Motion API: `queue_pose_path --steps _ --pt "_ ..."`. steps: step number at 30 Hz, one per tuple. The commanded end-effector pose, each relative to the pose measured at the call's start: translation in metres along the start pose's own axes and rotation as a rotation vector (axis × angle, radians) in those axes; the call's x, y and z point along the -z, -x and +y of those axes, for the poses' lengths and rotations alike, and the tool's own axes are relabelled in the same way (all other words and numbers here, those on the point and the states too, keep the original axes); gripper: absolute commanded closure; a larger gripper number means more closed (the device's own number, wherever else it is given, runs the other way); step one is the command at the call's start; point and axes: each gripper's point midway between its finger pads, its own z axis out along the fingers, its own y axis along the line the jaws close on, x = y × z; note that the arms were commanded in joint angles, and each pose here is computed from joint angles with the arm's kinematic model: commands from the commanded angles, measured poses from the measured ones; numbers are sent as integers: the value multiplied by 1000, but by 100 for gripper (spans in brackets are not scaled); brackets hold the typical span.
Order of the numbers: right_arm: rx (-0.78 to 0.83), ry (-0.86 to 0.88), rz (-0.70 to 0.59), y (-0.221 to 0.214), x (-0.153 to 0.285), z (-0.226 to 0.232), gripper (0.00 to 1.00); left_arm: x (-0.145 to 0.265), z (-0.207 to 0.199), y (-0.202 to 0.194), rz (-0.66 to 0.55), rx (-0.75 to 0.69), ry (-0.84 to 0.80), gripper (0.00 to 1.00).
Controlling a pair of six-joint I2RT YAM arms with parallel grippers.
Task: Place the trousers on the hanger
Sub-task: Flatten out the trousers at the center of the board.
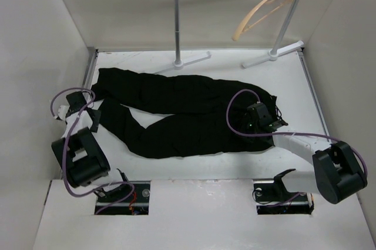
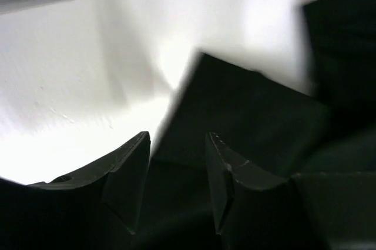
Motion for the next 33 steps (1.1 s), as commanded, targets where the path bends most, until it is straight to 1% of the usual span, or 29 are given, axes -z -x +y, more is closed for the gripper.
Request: queue_pose_path --steps 1,6,7,8,10,11,13,15,18,20,22,24,26,28,33 --pt "10 47 -24 7 3 13 66 -17 3 -9 47 -18 16 60" --pt "5 44 -27 8 3 13 65 -30 -17 -20 71 -42 -44 59" --pt "3 41 -29 8 3 12 65 -31 -22 -24 76 -51 -62 60" --pt "1 38 -28 7 3 11 63 -32 -26 -27 81 -57 -77 67" --pt "0 33 -32 8 2 9 59 -29 -28 -29 82 -57 -83 88" --pt "-2 27 -35 8 1 8 57 -24 -30 -26 71 -47 -99 93" --pt "-17 22 -45 12 1 6 54 -1 -43 -16 31 -19 -170 97" --pt "-41 17 -59 18 1 3 53 38 -59 -2 -16 6 -268 99" --pt "-61 20 -53 19 -1 3 53 108 -79 15 -93 12 -412 99" --pt "-74 24 -55 20 -1 4 53 150 -86 21 -124 17 -491 99" --pt "-84 24 -57 20 -1 5 53 178 -87 23 -140 40 -545 99" --pt "-89 25 -53 19 -1 5 53 198 -85 22 -145 61 -591 99" --pt "-86 25 -50 19 -1 6 52 211 -87 18 -124 61 -623 99" --pt "-84 25 -50 20 -1 7 51 217 -89 14 -104 58 -641 99" --pt "-82 32 -59 23 1 9 49 226 -95 16 -102 54 -657 99"
